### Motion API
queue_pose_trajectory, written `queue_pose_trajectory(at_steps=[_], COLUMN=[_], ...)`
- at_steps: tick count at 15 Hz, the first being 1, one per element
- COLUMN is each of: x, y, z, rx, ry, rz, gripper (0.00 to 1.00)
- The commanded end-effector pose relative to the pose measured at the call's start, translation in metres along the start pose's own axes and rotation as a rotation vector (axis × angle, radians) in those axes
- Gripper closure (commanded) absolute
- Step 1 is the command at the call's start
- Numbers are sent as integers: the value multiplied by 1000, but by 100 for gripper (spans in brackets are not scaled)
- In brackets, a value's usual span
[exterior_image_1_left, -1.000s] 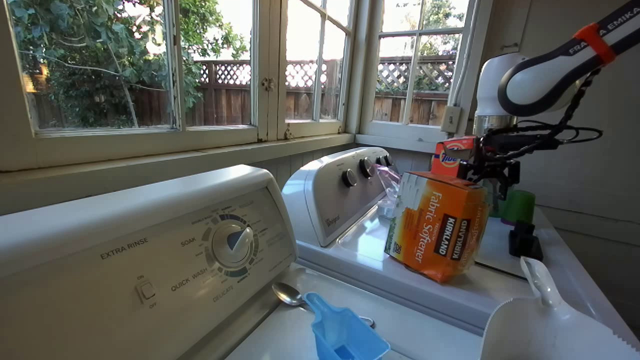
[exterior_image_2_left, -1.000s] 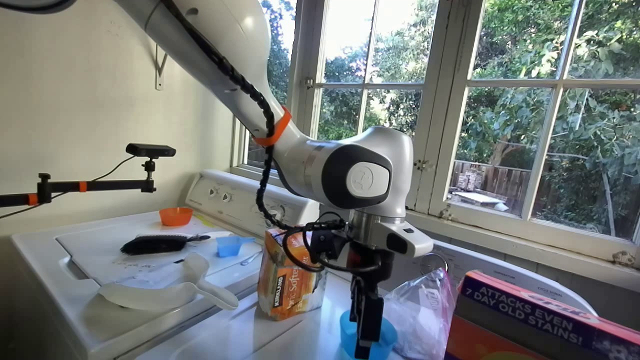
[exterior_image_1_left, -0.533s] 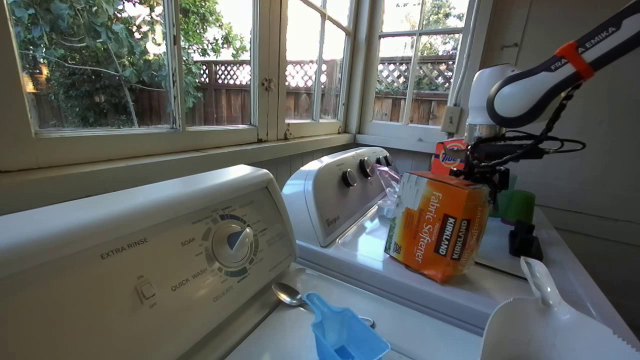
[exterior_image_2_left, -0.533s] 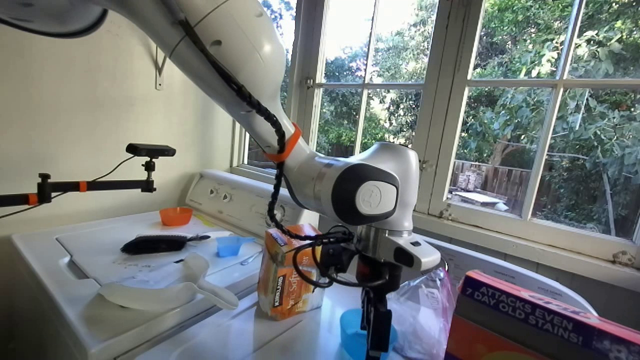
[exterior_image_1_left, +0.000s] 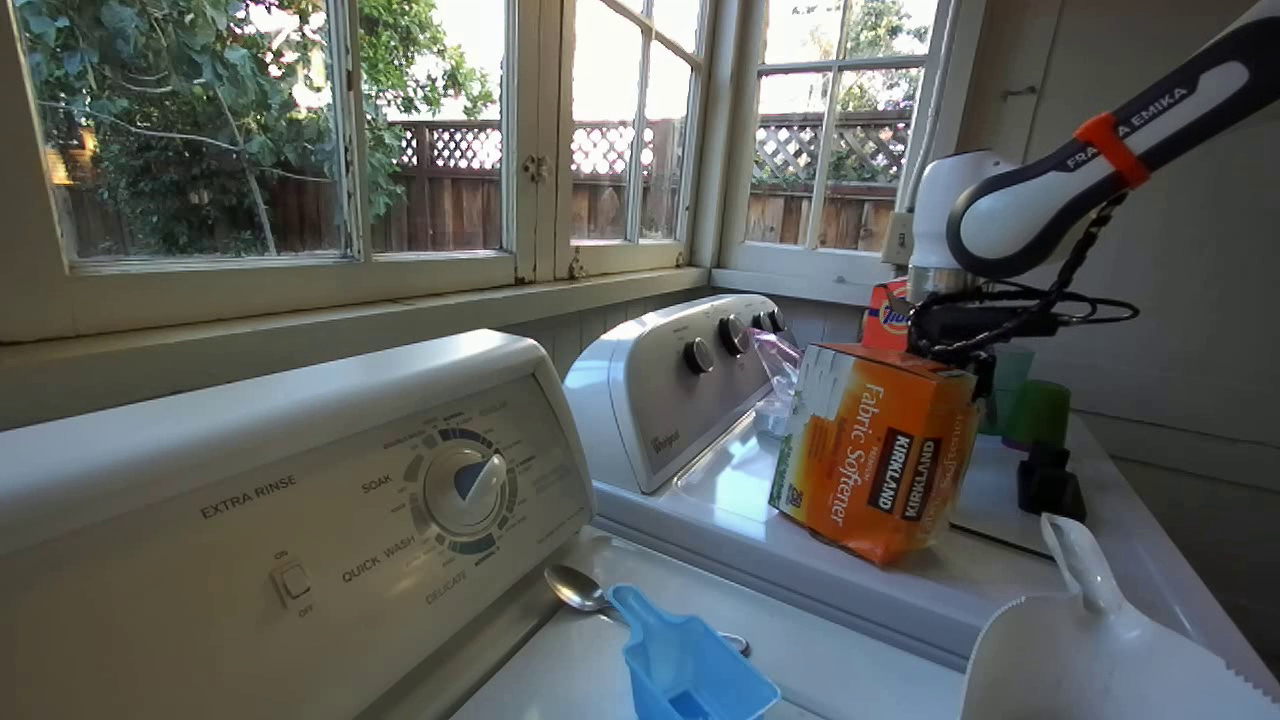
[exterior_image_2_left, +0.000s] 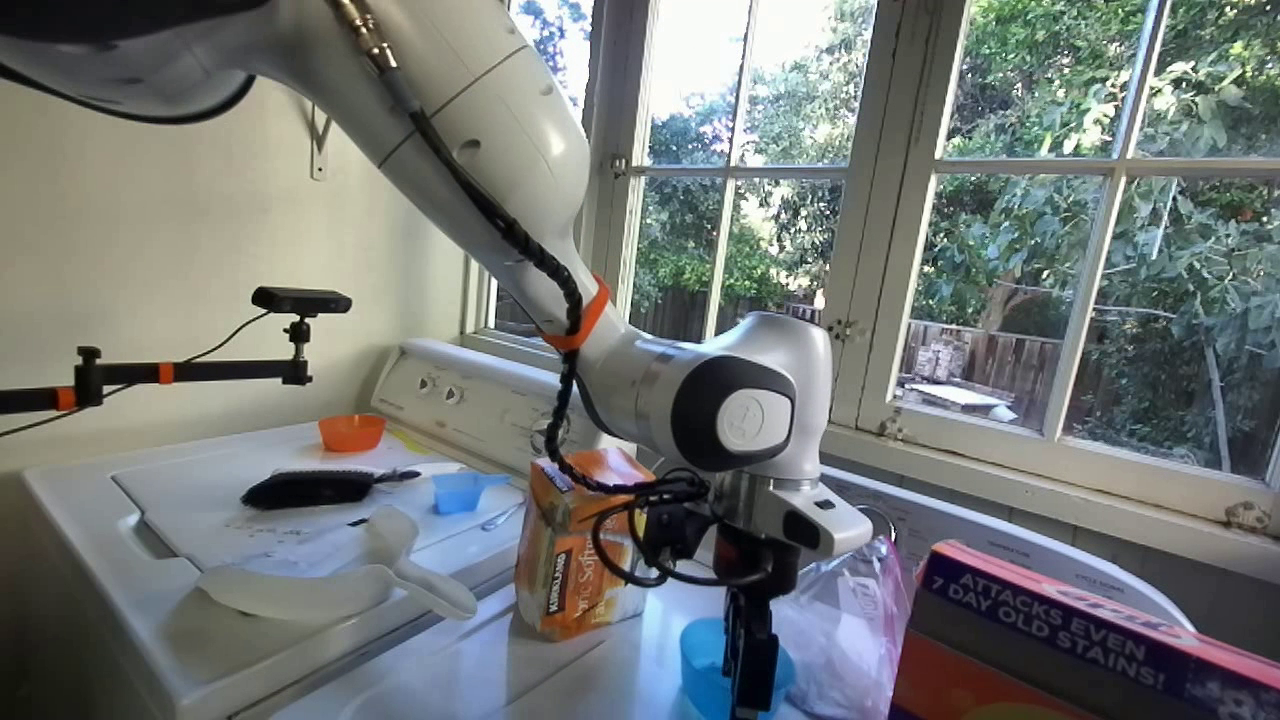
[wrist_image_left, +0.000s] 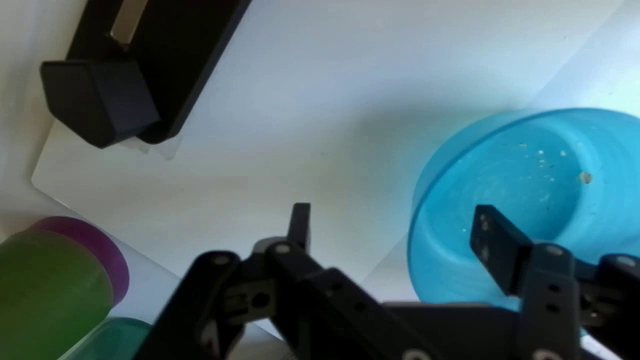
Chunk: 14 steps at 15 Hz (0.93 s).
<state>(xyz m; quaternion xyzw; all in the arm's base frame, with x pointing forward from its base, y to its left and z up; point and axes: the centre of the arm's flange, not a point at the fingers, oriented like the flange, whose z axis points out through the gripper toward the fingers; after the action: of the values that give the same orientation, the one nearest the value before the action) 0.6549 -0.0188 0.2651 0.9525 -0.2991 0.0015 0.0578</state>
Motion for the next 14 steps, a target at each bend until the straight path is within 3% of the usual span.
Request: queue_pose_trajectory(at_steps=[1,7,9,14], x=[6,9,10,11], y=[-12,-15,-14,-15], z=[9,8,7,-2], rx=[-5,-7,-6,4], ry=[1,11,14,33], rz=[13,8,10,7], gripper=[49,95,100,99])
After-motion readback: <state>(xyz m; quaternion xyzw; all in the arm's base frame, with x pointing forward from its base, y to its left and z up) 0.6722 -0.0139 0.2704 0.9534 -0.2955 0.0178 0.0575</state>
